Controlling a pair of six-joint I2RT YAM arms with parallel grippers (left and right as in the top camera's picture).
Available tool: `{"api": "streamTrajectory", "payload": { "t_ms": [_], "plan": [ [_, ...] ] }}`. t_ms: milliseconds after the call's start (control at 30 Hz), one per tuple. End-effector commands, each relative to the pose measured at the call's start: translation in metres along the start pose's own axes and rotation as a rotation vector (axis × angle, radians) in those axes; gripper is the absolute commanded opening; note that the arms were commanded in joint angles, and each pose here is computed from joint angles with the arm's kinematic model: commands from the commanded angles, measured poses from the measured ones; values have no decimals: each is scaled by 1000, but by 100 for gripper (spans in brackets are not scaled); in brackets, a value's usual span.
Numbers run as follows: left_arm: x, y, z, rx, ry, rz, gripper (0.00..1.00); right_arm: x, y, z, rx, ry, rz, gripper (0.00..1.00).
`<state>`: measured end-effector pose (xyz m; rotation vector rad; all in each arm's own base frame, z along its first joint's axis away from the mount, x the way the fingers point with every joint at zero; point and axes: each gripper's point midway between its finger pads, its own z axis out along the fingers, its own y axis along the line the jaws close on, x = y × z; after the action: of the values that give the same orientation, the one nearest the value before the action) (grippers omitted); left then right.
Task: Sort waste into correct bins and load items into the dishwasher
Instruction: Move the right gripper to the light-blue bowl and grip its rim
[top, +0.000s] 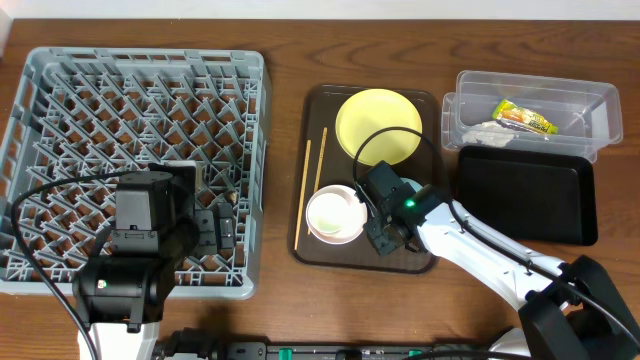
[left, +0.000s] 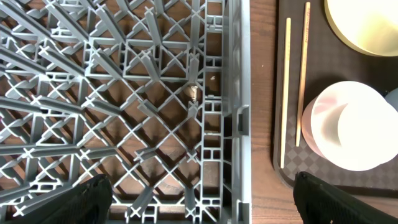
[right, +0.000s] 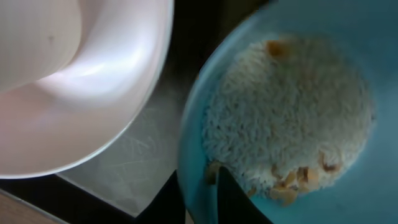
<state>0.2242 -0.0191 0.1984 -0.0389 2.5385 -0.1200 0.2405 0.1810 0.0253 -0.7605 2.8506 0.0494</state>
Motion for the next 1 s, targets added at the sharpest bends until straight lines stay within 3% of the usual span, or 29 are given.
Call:
{"api": "streamTrajectory", "payload": {
  "t_ms": [0,167,267,500,733,967],
  "plan": [
    [-6,-2,-6,12,-19,-5,95,3,-3,2,27,7,9,15],
    [-6,-2,-6,12,-19,-4,95,3,-6,2,46,5,8,15],
    [-6,-2,-6,12,-19,-4,95,3,-7,2,48,4,7,24],
    [-6,-2,-6,12,-19,-4,95,4,-7,2,49,8,8,26],
    [-6,-2,-6,12,-18,-4,95,12,-9,7,57,26,6,25],
    [-6,-2,-6,12,-19,-4,95,8,-9,7,60,9,8,17]
  ]
}}
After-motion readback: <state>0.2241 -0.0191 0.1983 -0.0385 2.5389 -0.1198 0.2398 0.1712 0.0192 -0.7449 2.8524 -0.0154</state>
